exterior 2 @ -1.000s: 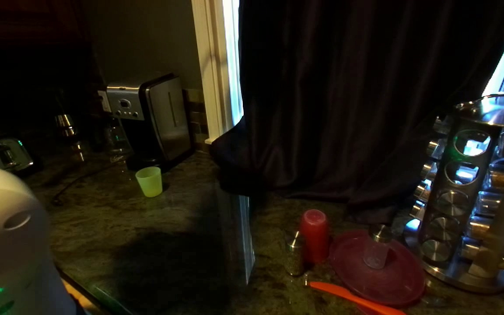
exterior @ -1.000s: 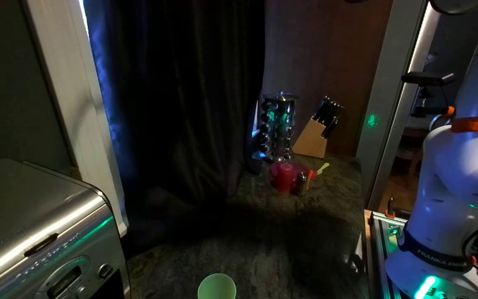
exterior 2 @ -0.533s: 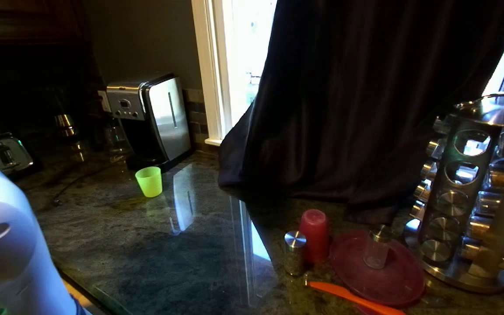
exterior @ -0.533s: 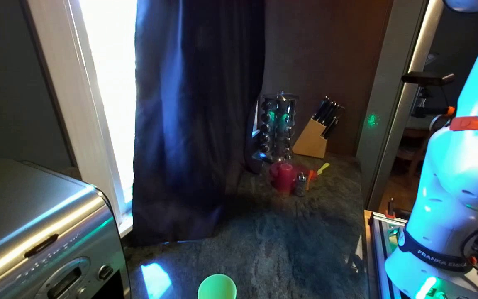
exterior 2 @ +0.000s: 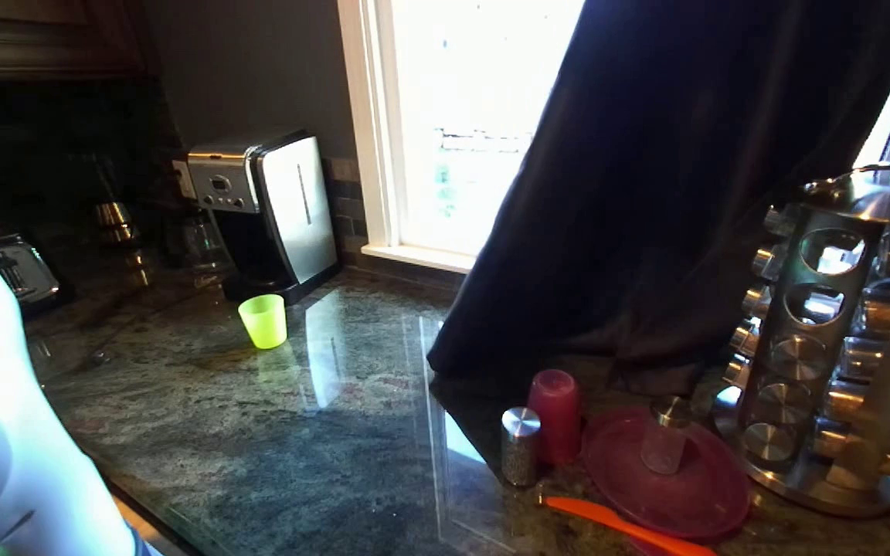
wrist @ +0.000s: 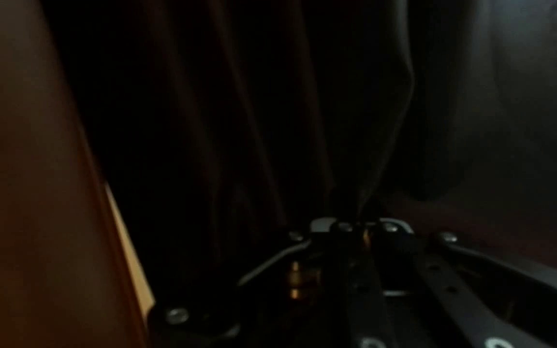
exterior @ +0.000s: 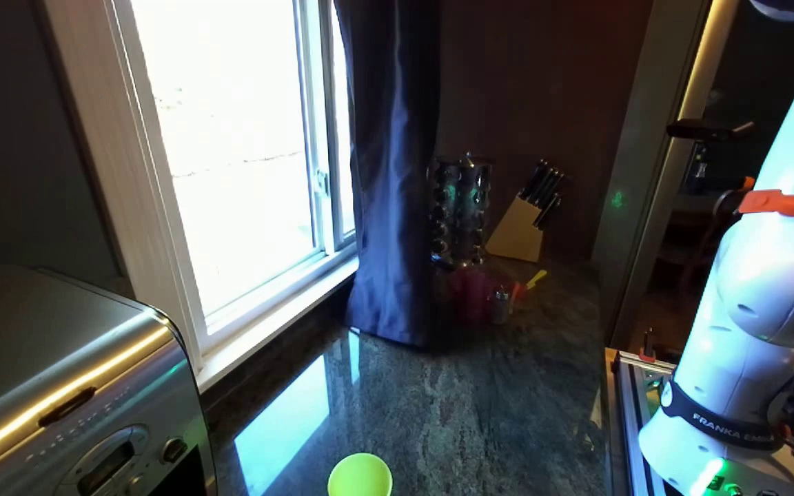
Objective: Pull the curtain to the right
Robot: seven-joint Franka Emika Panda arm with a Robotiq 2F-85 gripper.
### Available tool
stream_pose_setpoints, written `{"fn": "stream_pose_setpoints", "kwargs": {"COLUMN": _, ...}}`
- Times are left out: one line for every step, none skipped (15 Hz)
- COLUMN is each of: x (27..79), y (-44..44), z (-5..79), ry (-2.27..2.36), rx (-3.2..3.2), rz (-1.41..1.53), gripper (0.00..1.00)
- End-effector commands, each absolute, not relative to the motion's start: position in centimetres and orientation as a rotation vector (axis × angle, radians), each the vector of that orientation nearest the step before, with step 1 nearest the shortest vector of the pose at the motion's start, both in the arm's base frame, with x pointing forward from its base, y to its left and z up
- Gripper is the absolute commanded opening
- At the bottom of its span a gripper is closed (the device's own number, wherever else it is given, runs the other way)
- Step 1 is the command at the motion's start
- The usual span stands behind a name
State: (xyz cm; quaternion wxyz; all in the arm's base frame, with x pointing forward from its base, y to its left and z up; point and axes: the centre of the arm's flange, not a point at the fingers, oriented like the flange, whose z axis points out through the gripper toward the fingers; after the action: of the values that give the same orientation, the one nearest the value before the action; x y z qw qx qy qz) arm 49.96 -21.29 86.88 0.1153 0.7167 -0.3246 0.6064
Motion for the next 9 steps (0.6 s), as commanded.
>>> {"fn": "stream_pose_setpoints", "kwargs": {"x": 48.2, "y": -24.6, "z": 87.0, "ry": -1.172, "rx": 1.966, "rz": 1.68, "gripper": 0.01}}
{"fn": "stream_pose_setpoints", "kwargs": {"x": 47.8, "y": -25.3, "z": 86.8, "ry": -1.221, "rx": 1.928, "rz": 1.66, "gripper": 0.01}}
{"fn": "stream_pose_setpoints", "kwargs": {"x": 47.6, "y": -25.7, "z": 86.9, "ry": -1.258, "rx": 1.884, "rz": 1.644, "gripper": 0.01}}
{"fn": "stream_pose_setpoints", "kwargs": {"x": 47.5, "y": -25.9, "z": 86.9, "ry": -1.291, "rx": 1.843, "rz": 1.63, "gripper": 0.01}}
{"fn": "stream_pose_setpoints", "kwargs": {"x": 47.6, "y": -26.0, "z": 86.7, "ry": -1.34, "rx": 1.804, "rz": 1.602, "gripper": 0.01}}
{"fn": "stream_pose_setpoints", "kwargs": {"x": 47.4, "y": -25.8, "z": 87.4, "ry": -1.237, "rx": 1.879, "rz": 1.658, "gripper": 0.02}}
{"fn": "stream_pose_setpoints", "kwargs": {"x": 47.4, "y": -26.0, "z": 87.3, "ry": -1.267, "rx": 1.85, "rz": 1.648, "gripper": 0.02}}
{"fn": "stream_pose_setpoints", "kwargs": {"x": 47.4, "y": -26.0, "z": 87.3, "ry": -1.277, "rx": 1.839, "rz": 1.648, "gripper": 0.02}}
{"fn": "stream_pose_setpoints", "kwargs": {"x": 47.5, "y": -26.0, "z": 87.3, "ry": -1.285, "rx": 1.835, "rz": 1.647, "gripper": 0.02}}
